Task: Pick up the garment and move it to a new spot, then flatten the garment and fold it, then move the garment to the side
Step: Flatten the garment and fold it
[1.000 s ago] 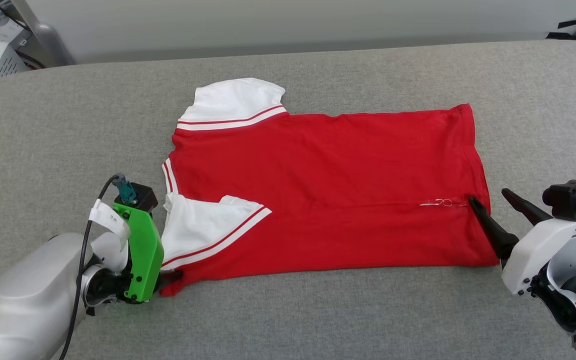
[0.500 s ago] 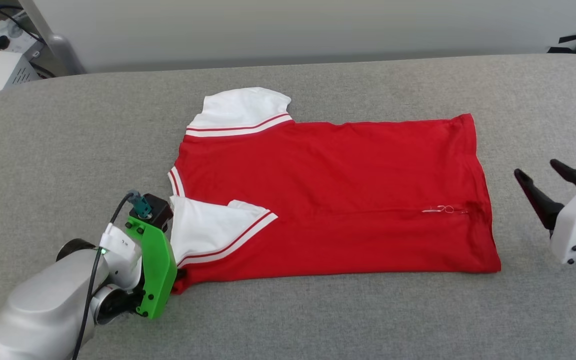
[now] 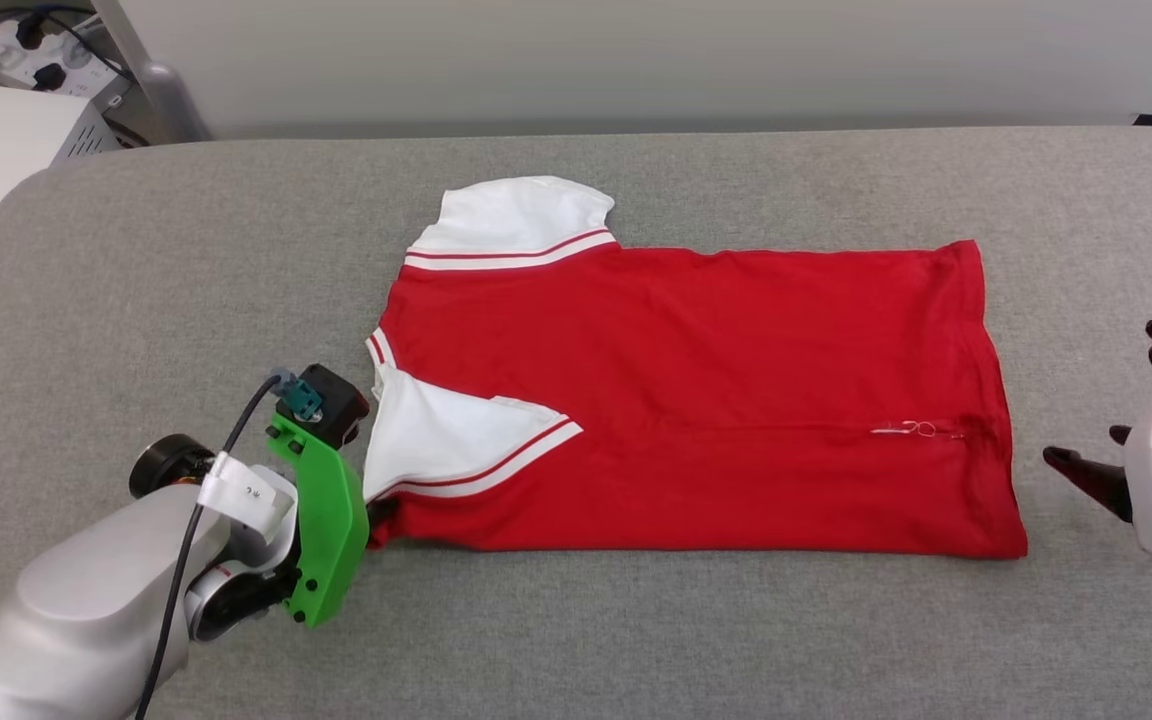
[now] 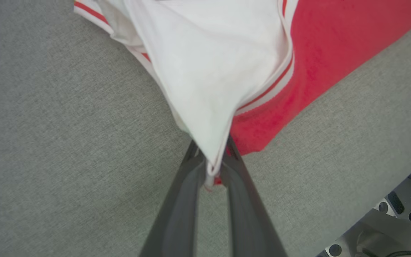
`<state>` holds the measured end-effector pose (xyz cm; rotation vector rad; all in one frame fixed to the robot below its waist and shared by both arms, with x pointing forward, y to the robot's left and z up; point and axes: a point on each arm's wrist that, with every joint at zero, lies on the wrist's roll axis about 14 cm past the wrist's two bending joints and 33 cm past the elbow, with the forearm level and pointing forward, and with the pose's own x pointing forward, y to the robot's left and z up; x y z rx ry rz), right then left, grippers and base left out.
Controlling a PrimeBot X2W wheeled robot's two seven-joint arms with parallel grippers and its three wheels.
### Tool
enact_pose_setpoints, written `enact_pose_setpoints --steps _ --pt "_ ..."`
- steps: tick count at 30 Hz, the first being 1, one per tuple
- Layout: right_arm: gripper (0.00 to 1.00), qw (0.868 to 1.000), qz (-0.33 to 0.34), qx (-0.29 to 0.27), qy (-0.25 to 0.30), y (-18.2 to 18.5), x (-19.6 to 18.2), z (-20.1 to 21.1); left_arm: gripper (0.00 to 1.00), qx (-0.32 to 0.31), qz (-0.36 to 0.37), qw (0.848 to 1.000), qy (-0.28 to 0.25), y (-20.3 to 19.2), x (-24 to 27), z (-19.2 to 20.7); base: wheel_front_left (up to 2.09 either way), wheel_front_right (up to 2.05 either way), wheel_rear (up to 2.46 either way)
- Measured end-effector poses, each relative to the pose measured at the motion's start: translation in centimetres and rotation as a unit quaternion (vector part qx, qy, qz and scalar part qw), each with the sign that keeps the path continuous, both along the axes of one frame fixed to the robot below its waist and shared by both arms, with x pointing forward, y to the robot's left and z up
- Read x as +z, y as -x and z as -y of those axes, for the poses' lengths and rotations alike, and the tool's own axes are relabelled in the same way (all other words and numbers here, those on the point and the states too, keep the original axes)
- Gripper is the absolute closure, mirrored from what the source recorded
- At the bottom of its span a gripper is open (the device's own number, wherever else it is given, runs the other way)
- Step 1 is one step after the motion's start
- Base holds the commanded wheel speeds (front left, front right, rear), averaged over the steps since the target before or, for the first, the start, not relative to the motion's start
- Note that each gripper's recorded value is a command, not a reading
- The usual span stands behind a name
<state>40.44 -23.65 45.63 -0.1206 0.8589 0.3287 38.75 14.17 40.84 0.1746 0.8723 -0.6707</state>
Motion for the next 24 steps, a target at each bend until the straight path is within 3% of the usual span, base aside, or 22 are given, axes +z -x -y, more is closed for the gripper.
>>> enact_pose_setpoints --steps 9,21,22,23,24 --pt "0.0 0.996 -0.09 0.0 -0.011 0.7 -5.3 -1.9 1.0 -0.001 0.003 1.0 0.0 -1.1 -0.8 -0.2 0.0 0.0 0.0" --pt "0.0 0.989 -0.146 -0.003 -0.011 1.6 -10.5 -2.9 1.0 0.013 -0.012 1.0 0.002 -1.6 -2.8 -1.0 0.0 0.0 0.0" --pt "0.57 0.989 -0.146 -0.001 -0.01 1.6 -10.5 -3.0 1.0 0.013 -0.012 1.0 0.002 -1.6 -2.9 -1.0 0.0 0.0 0.0" --pt "1.0 0.99 -0.14 0.001 -0.01 1.5 -10.4 -3.0 1.0 0.014 -0.012 1.0 0.003 -1.7 -2.9 -1.0 0.0 0.0 0.0" --pt "1.0 0.991 -0.134 0.001 -0.011 1.4 -10.4 -3.0 1.0 0.016 -0.01 1.0 0.005 -1.8 -2.9 -1.0 0.0 0.0 0.0"
